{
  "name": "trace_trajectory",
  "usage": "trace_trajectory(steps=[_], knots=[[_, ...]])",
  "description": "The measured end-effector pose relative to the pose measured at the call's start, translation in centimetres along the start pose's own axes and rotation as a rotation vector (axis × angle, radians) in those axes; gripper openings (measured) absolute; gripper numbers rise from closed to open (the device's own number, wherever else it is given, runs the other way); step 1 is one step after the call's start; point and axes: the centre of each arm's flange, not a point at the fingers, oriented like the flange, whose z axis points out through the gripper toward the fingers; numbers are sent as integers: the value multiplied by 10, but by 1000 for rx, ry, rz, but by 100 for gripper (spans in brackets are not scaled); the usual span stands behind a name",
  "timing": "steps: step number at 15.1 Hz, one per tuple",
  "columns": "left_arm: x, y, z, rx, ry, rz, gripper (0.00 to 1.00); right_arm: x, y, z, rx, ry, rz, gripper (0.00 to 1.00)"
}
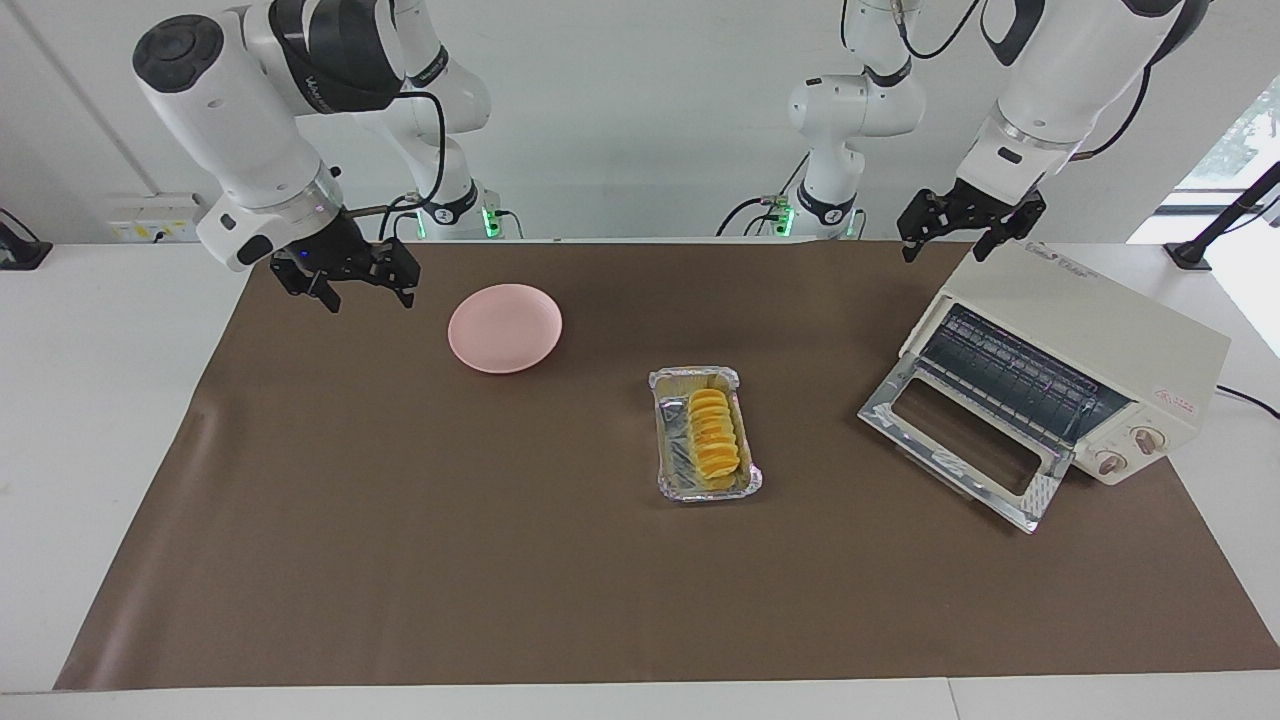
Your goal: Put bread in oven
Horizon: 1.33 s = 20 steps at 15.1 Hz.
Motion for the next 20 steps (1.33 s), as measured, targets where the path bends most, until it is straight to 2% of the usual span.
trace_trajectory(steps=[3,6,9,11,15,20], knots=[[21,83,11,-6,-10,3,100,-6,6,10,-61,-17,-1,100],[50,181,62,-7,-34,2,100,-6,8,13,-78,1,-3,100],[71,248,118,-33,-1,22,100,-6,9,16,-79,2,-3,100],[81,273,148,-46,29,-15,100,-7,9,15,-79,2,-5,100],[95,301,221,-1,57,-62,100,-6,14,16,-79,0,-1,100],[99,301,283,16,44,-94,97,-7,14,16,-79,-1,1,100]])
